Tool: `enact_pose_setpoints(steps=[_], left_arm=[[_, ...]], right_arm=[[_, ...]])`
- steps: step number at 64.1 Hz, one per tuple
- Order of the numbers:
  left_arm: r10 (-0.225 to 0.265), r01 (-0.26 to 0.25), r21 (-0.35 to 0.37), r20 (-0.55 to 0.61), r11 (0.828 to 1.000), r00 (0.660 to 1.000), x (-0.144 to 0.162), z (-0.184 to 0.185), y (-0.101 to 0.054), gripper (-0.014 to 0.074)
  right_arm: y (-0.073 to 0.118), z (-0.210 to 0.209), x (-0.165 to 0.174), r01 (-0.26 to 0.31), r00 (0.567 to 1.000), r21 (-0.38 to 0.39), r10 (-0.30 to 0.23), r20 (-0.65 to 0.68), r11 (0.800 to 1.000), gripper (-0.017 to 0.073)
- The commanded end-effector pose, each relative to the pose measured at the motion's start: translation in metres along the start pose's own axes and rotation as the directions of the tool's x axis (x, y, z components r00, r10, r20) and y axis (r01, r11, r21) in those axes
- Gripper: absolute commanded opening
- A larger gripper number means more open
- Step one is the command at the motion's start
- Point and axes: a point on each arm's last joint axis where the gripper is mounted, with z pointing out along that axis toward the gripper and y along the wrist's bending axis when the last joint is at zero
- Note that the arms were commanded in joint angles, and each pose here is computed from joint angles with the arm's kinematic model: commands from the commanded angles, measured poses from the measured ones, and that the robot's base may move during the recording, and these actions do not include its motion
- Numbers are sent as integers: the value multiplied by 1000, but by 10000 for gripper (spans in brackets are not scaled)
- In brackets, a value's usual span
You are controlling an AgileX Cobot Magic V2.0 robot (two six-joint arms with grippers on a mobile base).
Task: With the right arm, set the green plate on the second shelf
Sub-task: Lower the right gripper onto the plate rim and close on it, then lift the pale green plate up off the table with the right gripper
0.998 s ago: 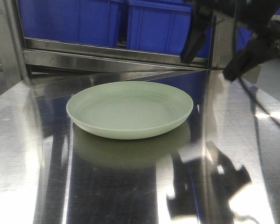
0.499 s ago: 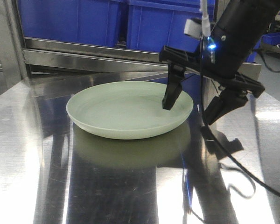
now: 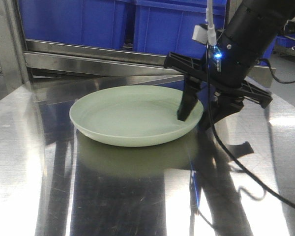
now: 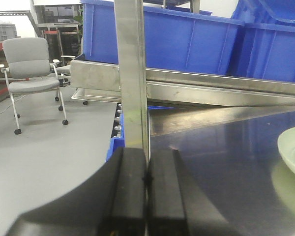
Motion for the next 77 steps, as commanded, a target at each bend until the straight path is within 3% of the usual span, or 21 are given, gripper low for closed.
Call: enact_pose_setpoints(steps=[1, 8, 18, 33, 40, 49, 59, 63, 75, 77], left_arm=[[-2, 2, 2, 57, 1000, 998, 5, 0, 0, 130], [-2, 2, 2, 57, 1000, 998, 5, 0, 0, 130], [-2, 2, 2, 57, 1000, 998, 5, 0, 0, 130], [-2, 2, 2, 57, 1000, 998, 5, 0, 0, 130], [-2, 2, 2, 57, 1000, 998, 5, 0, 0, 130], [-2, 2, 2, 57, 1000, 998, 5, 0, 0, 130], [-2, 2, 2, 57, 1000, 998, 5, 0, 0, 130], [-2, 2, 2, 57, 1000, 998, 5, 0, 0, 130], [-2, 2, 2, 57, 1000, 998, 5, 0, 0, 130], [-2, 2, 2, 57, 1000, 998, 5, 0, 0, 130]], right_arm=[[13, -21, -11, 5, 996, -57, 0, 85, 998, 180], [13, -24, -11, 9, 996, -59, -4, 92, 998, 39], [16, -34, -12, 34, 992, -59, -27, 119, 998, 56], [28, -112, -4, 198, 931, -31, -178, 320, 980, 56], [31, -164, 14, 266, 860, -28, -224, 459, 964, 56], [24, -215, 49, 317, 765, -37, -232, 601, 948, 56], [6, -255, 95, 364, 620, -53, -200, 759, 930, 56], [-4, -273, 119, 395, 538, -40, -196, 820, 918, 56], [-30, -302, 178, 447, 400, -49, -151, 904, 893, 58], [-35, -310, 190, 463, 356, -44, -140, 924, 886, 58]])
